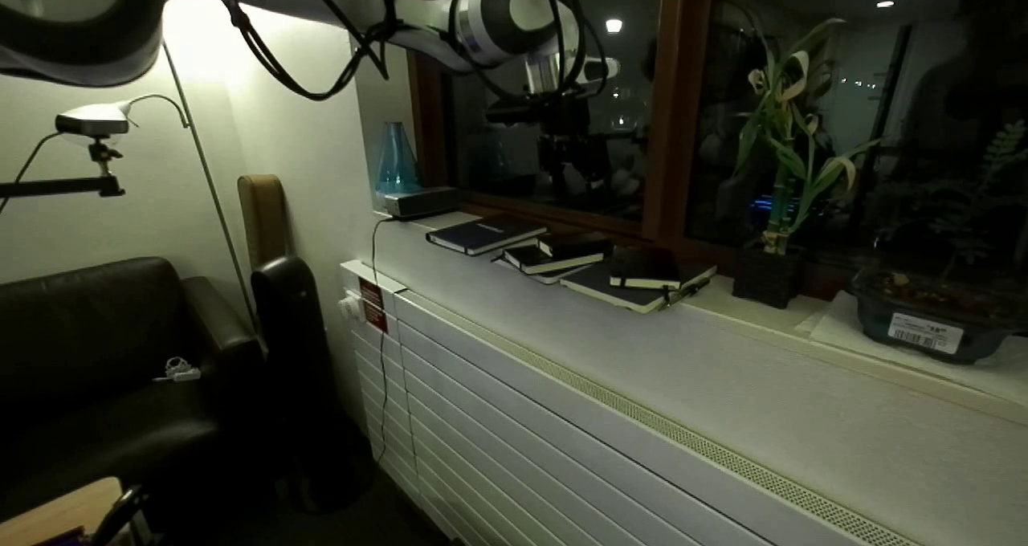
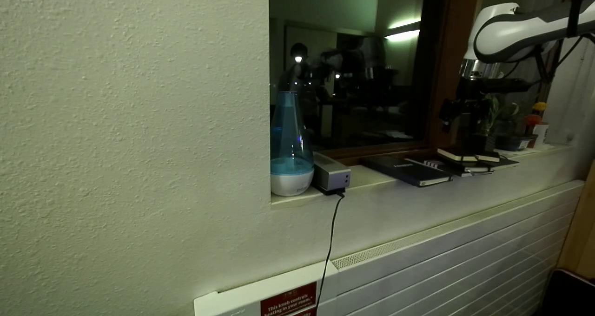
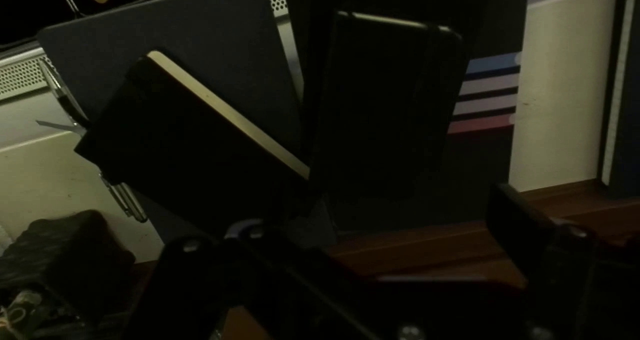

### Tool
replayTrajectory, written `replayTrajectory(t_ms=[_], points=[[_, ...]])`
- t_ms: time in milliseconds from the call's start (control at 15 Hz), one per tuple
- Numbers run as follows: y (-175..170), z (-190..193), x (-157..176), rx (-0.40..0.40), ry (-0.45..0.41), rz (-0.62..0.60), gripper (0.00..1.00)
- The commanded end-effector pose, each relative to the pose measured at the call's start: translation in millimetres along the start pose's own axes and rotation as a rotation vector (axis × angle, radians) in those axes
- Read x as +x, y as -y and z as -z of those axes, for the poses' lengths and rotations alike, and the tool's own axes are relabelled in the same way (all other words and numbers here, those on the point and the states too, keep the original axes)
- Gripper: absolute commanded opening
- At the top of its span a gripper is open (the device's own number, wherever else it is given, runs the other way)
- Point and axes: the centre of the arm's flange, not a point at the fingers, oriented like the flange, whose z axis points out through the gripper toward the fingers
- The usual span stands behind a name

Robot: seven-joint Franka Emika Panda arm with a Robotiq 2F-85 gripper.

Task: Move the top book on the left to the book on the right.

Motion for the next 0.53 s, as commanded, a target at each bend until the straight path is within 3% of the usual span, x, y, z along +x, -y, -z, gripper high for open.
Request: replayTrajectory(t_ms=[0, 467], points=[[15, 21, -14, -0.006, -0.024, 0.025, 1.00], [80, 52, -55, 0.044, -0.050, 0.192, 1.00]])
